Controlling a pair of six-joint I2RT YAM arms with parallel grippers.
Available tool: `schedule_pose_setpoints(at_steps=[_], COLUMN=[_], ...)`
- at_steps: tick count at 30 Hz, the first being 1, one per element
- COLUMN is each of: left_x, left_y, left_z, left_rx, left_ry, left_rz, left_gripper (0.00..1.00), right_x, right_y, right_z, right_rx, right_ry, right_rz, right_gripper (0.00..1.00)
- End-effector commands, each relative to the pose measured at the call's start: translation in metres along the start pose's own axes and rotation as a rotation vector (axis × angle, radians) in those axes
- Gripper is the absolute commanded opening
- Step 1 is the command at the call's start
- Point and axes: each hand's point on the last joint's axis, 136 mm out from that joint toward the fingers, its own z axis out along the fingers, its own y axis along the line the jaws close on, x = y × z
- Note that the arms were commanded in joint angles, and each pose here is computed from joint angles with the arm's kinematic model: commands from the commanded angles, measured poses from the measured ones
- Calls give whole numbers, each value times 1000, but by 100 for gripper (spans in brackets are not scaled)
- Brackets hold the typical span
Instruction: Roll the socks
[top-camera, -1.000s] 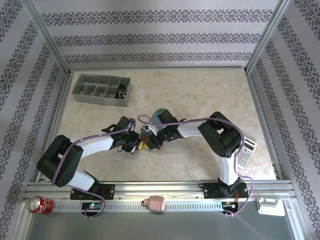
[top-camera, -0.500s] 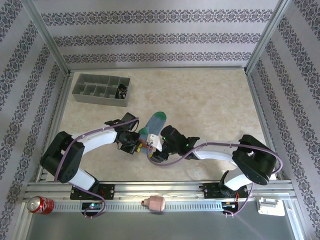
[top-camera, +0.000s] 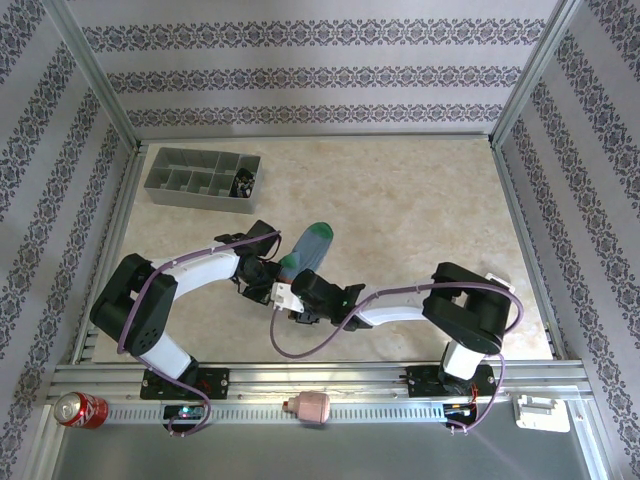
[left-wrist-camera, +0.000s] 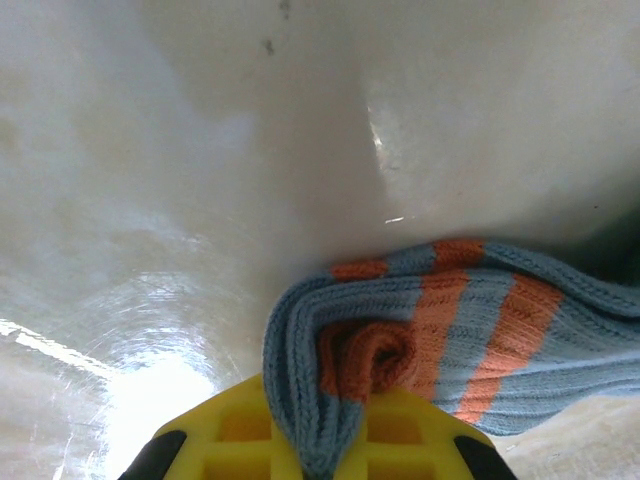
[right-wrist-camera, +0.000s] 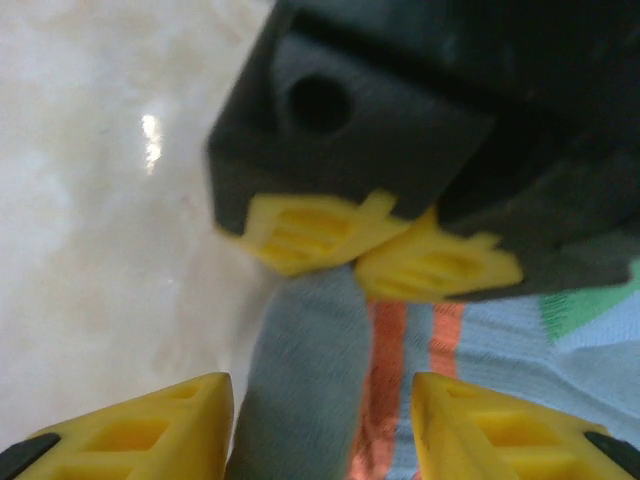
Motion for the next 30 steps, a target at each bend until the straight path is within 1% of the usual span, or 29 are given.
schedule_pose_setpoints(at_steps=[1, 5, 8, 9, 12, 13, 15, 17, 20, 22, 26, 30], left_x=[-16, -18, -17, -15, -14, -15, -17, -19, -25, -27, -31, -25], left_y=[38, 39, 37, 35, 29, 26, 17, 11, 1, -13, -23, -25], left_z=[1, 2, 4, 4, 2, -1, -7, -12, -26, -38, -55, -56], left_rx=[-149, -138, -115, -104, -60, -34, 43, 112, 211, 308, 403, 440], left_ry=[-74, -73, -59, -50, -39, -43, -50, -48, -69, -87, -124, -109], left_rz=[-128, -133, -133, -130, -120, -112, -93, -85, -56, -9, 82, 193], left_gripper=[0, 0, 0, 0, 0, 5, 30, 45, 58, 61, 63, 55], right_x=[-11, -8, -3, 0, 10, 14, 24, 32, 43, 50, 63, 73], right_y=[-18, -11, -4, -3, 3, 6, 12, 17, 24, 27, 26, 22], right_z=[4, 5, 7, 8, 10, 10, 11, 10, 10, 10, 12, 15], right_rx=[59, 6, -45, -69, -159, -191, -280, -354, -474, -532, -603, -658], right_ry=[-14, -11, 1, 8, 28, 39, 61, 76, 100, 124, 173, 224], right_rz=[26, 66, 112, 140, 244, 281, 370, 449, 579, 645, 762, 873], right_gripper=[42, 17, 2, 0, 0, 0, 0, 0, 0, 0, 0, 0])
